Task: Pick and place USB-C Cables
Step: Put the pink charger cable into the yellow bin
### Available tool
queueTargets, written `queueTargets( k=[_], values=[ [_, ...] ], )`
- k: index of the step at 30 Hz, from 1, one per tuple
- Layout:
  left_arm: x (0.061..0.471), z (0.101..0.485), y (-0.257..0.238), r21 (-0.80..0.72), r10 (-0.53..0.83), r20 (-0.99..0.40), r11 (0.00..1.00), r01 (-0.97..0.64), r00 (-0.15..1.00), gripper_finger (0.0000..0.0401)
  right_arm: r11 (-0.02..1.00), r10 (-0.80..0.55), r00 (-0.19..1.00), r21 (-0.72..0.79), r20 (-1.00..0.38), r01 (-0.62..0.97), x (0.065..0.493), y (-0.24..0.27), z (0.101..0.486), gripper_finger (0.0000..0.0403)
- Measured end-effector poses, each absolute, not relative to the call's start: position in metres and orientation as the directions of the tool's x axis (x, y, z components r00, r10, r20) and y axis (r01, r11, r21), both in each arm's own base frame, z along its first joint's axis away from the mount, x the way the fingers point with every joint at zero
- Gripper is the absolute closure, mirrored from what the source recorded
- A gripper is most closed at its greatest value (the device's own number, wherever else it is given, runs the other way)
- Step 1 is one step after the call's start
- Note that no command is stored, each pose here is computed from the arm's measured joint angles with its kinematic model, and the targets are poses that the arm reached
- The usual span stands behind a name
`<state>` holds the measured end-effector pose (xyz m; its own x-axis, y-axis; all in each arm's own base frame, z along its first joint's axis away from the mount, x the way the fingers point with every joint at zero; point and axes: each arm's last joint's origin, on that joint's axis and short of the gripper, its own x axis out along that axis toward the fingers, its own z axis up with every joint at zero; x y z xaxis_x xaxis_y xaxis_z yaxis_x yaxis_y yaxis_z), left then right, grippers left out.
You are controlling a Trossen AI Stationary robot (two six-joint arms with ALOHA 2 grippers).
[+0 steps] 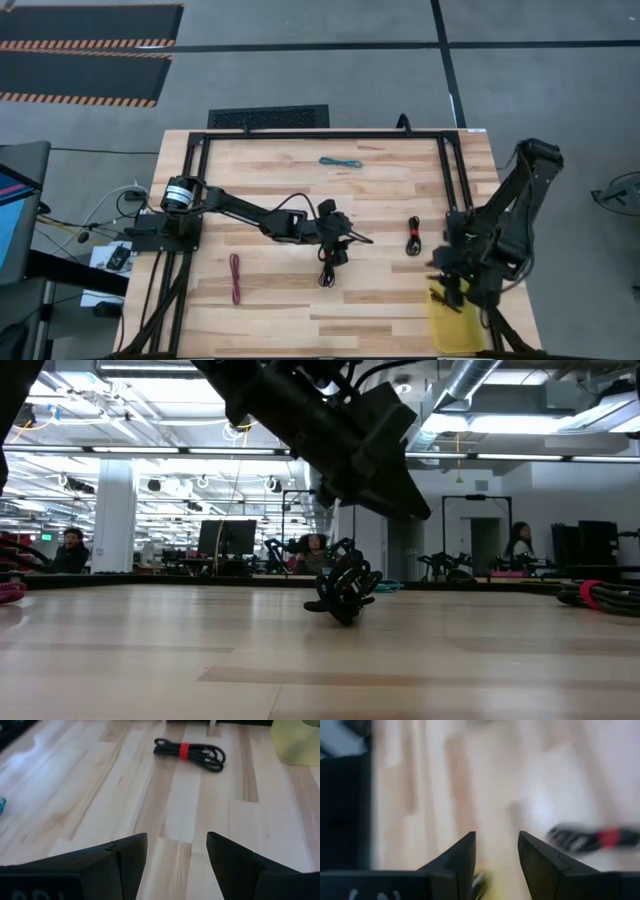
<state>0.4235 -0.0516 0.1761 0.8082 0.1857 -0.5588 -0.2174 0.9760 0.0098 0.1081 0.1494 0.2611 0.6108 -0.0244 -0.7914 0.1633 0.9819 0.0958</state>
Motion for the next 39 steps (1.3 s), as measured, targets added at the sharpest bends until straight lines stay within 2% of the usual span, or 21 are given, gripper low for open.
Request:
queueTargets(
  k=[4, 10, 13, 17, 21, 25, 31, 39],
  values=[
    [0.420, 0.172, -0.051, -0.013, 0.191, -0.603, 0.969, -0.248, 0.775, 0.0204, 0.974, -0.212, 0.680, -0.094, -0.702, 0.206, 0.123, 0.134, 0.262, 0.0247],
    [0.413, 0.169, -0.049, -0.018, 0.238, -0.656, 0.944, -0.330, 0.716, 0.0204, 0.908, -0.417, 0.668, -0.260, -0.617, 0.327, 0.145, 0.107, 0.263, 0.0257],
    [0.410, 0.180, -0.048, -0.015, 0.269, -0.642, 0.932, -0.363, 0.718, 0.0204, 0.842, -0.538, 0.623, -0.344, -0.567, 0.415, 0.152, 0.090, 0.253, 0.0259],
    [0.409, 0.183, -0.048, -0.037, 0.273, -0.635, 0.924, -0.381, 0.723, 0.0204, 0.773, -0.627, 0.507, -0.387, -0.592, 0.503, 0.155, 0.066, 0.230, 0.0261],
    [0.407, 0.181, -0.051, -0.058, 0.269, -0.653, 0.914, -0.401, 0.708, 0.0204, 0.716, -0.665, 0.431, -0.356, -0.610, 0.601, 0.155, 0.050, 0.211, 0.0261],
    [0.403, 0.177, -0.056, -0.052, 0.270, -0.684, 0.908, -0.415, 0.678, 0.0204, 0.697, -0.670, 0.466, -0.274, -0.578, 0.662, 0.163, 0.047, 0.201, 0.0260],
    [0.400, 0.174, -0.057, -0.020, 0.279, -0.709, 0.910, -0.414, 0.648, 0.0204, 0.743, -0.634, 0.541, -0.241, -0.552, 0.625, 0.175, 0.046, 0.191, 0.0265],
    [0.402, 0.176, -0.055, -0.018, 0.299, -0.685, 0.904, -0.426, 0.664, 0.0204, 0.747, -0.622, 0.534, -0.229, -0.573, 0.624, 0.174, 0.042, 0.184, 0.0275]
  ],
)
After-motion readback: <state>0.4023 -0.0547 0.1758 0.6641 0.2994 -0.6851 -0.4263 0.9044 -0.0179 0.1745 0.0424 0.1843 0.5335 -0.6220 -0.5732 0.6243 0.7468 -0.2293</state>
